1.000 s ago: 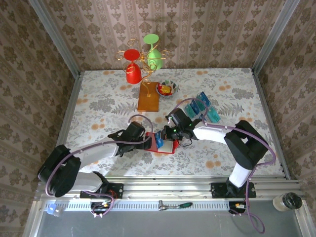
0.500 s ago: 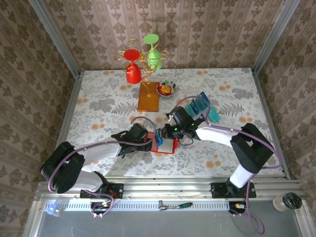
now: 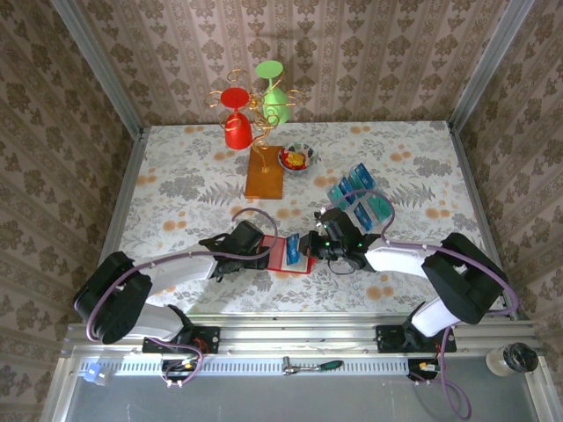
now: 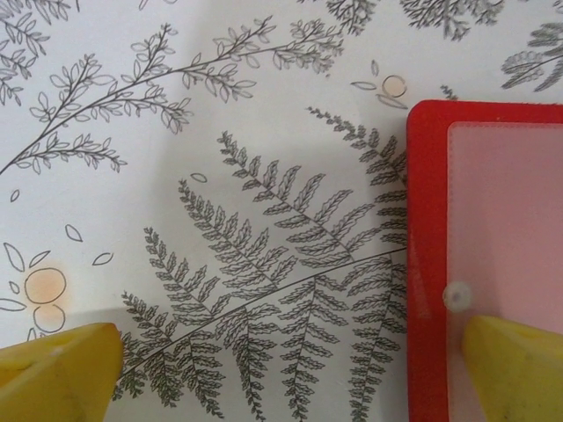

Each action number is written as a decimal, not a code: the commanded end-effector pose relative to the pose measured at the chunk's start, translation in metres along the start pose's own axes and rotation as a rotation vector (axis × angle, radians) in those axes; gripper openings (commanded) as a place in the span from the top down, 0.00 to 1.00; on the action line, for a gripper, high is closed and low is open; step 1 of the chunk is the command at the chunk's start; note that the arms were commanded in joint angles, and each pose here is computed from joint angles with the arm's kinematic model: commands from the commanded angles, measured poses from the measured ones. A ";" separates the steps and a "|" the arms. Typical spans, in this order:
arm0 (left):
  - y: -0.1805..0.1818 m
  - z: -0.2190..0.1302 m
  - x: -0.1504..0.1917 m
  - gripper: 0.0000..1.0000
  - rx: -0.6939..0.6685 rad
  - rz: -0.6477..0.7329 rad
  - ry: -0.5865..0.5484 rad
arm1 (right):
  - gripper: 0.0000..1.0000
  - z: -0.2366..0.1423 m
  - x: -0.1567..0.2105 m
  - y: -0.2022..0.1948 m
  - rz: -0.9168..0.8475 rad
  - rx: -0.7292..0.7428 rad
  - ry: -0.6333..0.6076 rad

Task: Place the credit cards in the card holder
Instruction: Insert the credit card into the card slot.

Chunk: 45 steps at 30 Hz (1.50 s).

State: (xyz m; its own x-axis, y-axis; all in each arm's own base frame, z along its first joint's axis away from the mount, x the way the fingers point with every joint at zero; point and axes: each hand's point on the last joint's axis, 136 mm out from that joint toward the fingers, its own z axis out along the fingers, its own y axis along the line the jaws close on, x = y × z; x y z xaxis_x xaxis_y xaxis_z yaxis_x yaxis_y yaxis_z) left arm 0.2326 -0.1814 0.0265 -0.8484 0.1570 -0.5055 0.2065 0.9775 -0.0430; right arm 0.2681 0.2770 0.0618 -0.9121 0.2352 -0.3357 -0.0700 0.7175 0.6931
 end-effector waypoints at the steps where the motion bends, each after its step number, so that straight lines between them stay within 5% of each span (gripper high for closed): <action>1: 0.014 0.004 0.018 0.00 -0.066 -0.009 0.046 | 1.00 -0.012 -0.028 0.021 0.024 -0.091 -0.153; 45: 0.016 0.006 0.024 0.00 -0.080 -0.023 0.058 | 1.00 0.017 -0.010 -0.006 0.147 -0.132 -0.211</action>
State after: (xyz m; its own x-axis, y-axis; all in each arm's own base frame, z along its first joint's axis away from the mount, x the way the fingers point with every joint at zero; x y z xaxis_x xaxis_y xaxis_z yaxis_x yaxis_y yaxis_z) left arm 0.2262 -0.1749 0.0187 -0.8656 0.1248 -0.4850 0.1611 0.9864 -0.0338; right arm 0.2816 0.2828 0.0497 -0.8326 0.4428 -0.3328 -0.0114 0.5870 0.8095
